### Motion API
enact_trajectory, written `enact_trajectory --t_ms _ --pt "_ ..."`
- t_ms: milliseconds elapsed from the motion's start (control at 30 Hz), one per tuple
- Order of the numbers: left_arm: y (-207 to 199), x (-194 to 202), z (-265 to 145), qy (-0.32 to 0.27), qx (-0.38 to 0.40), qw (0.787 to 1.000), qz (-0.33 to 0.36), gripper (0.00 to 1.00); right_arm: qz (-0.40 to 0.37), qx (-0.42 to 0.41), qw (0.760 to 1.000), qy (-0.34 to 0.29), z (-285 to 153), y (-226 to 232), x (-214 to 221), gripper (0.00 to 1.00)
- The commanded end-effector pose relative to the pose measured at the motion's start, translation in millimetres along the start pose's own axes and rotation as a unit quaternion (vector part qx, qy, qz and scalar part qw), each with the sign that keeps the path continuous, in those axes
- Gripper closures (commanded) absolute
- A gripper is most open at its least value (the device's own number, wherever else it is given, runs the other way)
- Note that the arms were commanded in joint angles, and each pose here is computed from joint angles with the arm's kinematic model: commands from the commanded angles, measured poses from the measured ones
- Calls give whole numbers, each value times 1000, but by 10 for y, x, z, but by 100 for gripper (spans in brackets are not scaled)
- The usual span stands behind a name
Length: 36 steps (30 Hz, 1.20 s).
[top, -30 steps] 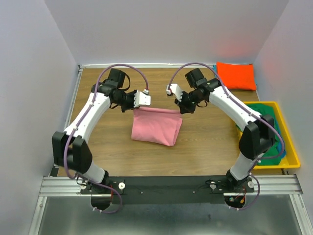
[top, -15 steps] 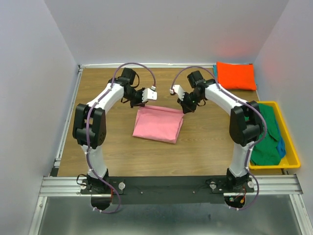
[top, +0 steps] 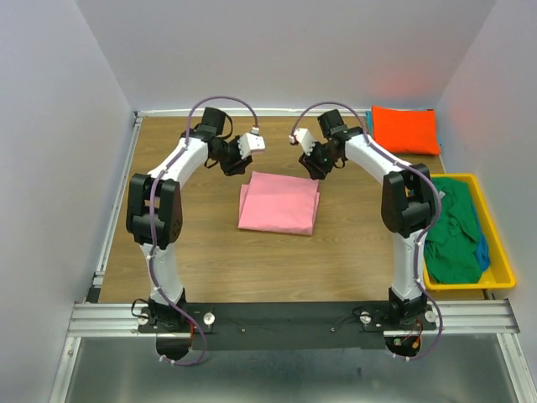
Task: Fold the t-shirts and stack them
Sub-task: Fold the tshirt
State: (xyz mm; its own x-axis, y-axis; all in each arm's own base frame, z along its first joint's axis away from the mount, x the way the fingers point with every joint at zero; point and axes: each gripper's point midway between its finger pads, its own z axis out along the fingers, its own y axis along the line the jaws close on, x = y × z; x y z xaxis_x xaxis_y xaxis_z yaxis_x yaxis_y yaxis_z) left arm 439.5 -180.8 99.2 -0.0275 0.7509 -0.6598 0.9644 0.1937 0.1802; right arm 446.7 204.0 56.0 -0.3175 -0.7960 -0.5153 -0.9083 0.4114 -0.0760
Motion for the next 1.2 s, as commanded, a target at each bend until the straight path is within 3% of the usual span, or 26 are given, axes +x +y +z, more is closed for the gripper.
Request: enact_trajectory --t_ms 0,33,167,200,233,333,533,733,867,933,1000,1033,1100,1167 --pt "437 -140 -470 -38 -87 992 -88 46 44 98 994 -16 -295 -453 -223 28" --pt "374 -184 -503 -58 -76 990 -108 44 73 111 991 -33 -442 -463 -327 22" --pt "-67 -362 -593 -132 -18 971 -198 33 159 65 980 -99 -743 -140 -605 18" --pt "-127 -570 -653 -167 -15 959 -228 25 178 41 977 -109 -773 -17 -633 18" --pt "-233 -661 -639 -186 2 952 -242 18 197 -12 972 -131 -795 192 -719 18" --pt "-655 -745 -457 -205 53 925 -314 12 287 -164 934 -135 -795 894 -662 17" --pt "-1406 -717 -189 -202 189 880 -387 6 381 -323 860 -106 -798 1684 -494 16" --pt "-1732 -377 146 -156 231 839 -468 5 461 -374 802 -58 -434 1962 -317 14" --pt "-1682 110 363 -121 192 814 -534 4 497 -341 797 -11 -58 1934 67 14" --pt "-1601 402 425 -108 179 788 -580 4 522 -318 791 8 128 1816 297 14" --pt "-1556 552 455 -103 173 773 -602 4 535 -285 795 14 260 1607 491 15" --pt "-1523 614 435 -105 169 768 -608 4 528 -255 810 17 305 1480 552 16" --pt "-1527 620 395 -107 169 768 -608 4 528 -239 815 15 307 1357 602 16" --pt "-1538 575 327 -115 172 783 -586 4 503 -238 831 2 202 1259 484 16"
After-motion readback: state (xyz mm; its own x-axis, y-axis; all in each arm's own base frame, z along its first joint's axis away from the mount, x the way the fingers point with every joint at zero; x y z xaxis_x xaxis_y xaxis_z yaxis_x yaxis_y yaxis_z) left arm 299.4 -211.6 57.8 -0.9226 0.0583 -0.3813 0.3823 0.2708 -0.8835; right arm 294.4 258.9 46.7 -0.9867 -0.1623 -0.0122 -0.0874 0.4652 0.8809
